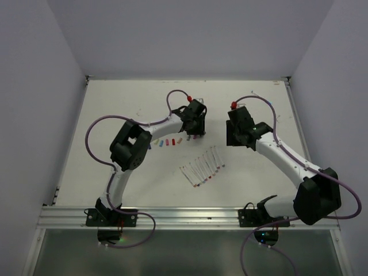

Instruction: Open the pen caps

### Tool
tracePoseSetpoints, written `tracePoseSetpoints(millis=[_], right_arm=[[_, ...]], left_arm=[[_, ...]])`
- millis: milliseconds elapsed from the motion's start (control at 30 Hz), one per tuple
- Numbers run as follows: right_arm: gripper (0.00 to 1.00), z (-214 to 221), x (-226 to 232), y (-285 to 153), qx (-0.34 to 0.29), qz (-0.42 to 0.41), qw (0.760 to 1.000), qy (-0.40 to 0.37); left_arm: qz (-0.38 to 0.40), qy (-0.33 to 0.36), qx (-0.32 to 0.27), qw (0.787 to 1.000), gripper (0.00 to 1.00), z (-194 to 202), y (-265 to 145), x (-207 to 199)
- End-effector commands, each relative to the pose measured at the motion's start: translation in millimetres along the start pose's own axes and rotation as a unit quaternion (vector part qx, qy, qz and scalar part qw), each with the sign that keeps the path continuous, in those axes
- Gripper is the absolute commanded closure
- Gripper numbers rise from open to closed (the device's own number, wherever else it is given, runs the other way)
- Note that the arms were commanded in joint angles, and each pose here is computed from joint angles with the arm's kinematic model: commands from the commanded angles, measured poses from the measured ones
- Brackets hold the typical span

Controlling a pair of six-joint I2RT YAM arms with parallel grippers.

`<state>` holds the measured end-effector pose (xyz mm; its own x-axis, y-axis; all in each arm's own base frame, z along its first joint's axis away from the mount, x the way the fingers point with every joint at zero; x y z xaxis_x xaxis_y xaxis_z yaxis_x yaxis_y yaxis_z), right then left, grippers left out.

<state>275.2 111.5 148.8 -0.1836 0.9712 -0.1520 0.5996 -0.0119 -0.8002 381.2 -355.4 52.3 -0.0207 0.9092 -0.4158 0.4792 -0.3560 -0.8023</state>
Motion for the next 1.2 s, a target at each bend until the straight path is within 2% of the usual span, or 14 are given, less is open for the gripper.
tracePoseSetpoints(millis=[0,200,400,433,467,500,533,600,633,667,733,867,1033,1167], right_arm=[[0.57,-15,-5,12,-0.009,-0.020,0.998,0.053],[0.57,-50,-55,38,-0.016,0.027,0.989,0.142],[0.57,-103,-102,79,-0.040,0.140,0.975,0.169],[0.57,-123,-113,79,-0.060,0.159,0.969,0.178],[0.56,-120,-119,103,-0.038,0.168,0.969,0.176],[0.53,-129,-124,110,-0.044,0.171,0.970,0.168],[0.51,-151,-130,113,-0.062,0.171,0.969,0.166],[0.48,-152,-140,144,-0.037,0.178,0.976,0.122],[0.47,-172,-152,143,-0.055,0.193,0.972,0.121],[0.45,-166,-153,166,-0.037,0.190,0.975,0.110],[0.44,-186,-165,173,-0.054,0.180,0.978,0.096],[0.36,-184,-180,214,-0.035,0.185,0.980,0.060],[0.25,-198,-200,228,-0.050,0.198,0.978,0.033],[0.23,-201,-203,241,-0.044,0.183,0.982,0.001]], left_arm=[[0.054,0.004,-0.050,0.997,0.56,-32,-53,-31],[0.141,0.001,-0.103,0.985,0.51,-62,-132,-67],[0.268,0.022,-0.114,0.956,0.50,-54,-210,-87],[0.277,0.026,-0.116,0.953,0.50,-52,-216,-87],[0.286,0.034,-0.119,0.950,0.49,-47,-227,-82],[0.294,0.038,-0.120,0.948,0.46,-44,-232,-81],[0.298,0.046,-0.119,0.946,0.44,-40,-236,-78],[0.311,0.061,-0.106,0.942,0.41,-28,-243,-71],[0.309,0.071,-0.103,0.943,0.39,-22,-244,-63],[0.306,0.075,-0.099,0.944,0.38,-17,-244,-58],[0.305,0.081,-0.107,0.943,0.36,-12,-251,-48],[0.297,0.086,-0.081,0.948,0.35,12,-237,-25],[0.307,0.085,-0.050,0.947,0.35,34,-223,-14],[0.307,0.079,-0.046,0.947,0.35,41,-217,-6]])
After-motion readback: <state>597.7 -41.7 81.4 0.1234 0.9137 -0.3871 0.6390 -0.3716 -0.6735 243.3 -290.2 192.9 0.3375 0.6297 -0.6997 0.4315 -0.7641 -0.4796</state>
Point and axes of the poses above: each gripper's point midway between its finger pads, its own y axis out along the fingers, its own x axis along the line the jaws close on, z = x × y, the point moved 3 cm from there along -y, back along the fingers, and after that the axes turned 12 degrees about -y, right-handed, at the moved point
